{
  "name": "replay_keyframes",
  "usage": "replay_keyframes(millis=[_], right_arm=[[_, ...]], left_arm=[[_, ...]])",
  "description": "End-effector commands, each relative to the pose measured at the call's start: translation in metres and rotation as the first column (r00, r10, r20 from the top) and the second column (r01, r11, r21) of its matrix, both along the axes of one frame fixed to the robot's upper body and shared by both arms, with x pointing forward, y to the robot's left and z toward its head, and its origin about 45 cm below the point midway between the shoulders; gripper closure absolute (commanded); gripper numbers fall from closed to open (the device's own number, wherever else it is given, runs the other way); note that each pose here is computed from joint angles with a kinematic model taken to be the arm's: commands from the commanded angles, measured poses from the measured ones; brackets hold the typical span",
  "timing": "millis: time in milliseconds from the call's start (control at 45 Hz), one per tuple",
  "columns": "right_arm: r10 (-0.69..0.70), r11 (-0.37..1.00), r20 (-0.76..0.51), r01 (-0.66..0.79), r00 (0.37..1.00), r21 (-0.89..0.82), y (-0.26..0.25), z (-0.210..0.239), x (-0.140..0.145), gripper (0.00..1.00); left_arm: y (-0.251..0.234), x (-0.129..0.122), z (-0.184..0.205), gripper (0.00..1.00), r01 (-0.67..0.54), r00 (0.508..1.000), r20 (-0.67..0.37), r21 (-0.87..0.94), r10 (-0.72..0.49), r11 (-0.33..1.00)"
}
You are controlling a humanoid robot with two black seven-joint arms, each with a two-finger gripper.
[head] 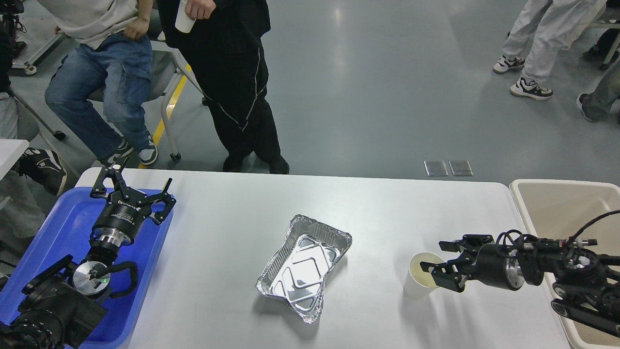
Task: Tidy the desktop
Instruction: 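Lower the right gripper around the white paper cup and close it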
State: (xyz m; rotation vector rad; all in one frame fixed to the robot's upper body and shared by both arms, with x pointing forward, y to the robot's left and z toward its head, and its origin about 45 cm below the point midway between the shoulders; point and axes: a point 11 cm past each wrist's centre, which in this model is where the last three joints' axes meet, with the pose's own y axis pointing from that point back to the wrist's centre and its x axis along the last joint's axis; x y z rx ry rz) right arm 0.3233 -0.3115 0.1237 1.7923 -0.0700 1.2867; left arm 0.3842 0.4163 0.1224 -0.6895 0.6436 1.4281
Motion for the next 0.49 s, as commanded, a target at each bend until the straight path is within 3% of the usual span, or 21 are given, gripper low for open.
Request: replay_keyframes(millis=[0,111,467], right_arm=[[0.019,1.0,-0.013,-0.019,1.0,-0.003,0.0042,-0.0043,-0.0036,0.85],[0.029,1.0,-0.021,-0.029,0.999,-0.01,0.0044,-0.006,-0.0057,1.0],[0.02,1.0,-0.015,-0.02,1.0,-0.009,0.0049,-0.0019,-0.001,1.0]], left_arm=[[-0.0005,0.0001,-0.0002,0.0,0.0,1.0,0.0,-0.001,0.0,1.0],[-0.0005,0.0001,-0.0002,0.0,0.0,1.0,0.0,-0.001,0.0,1.0],[0.0002,0.0,0.0001,0.0,0.0,1.0,0.0,0.0,0.0,1.0]])
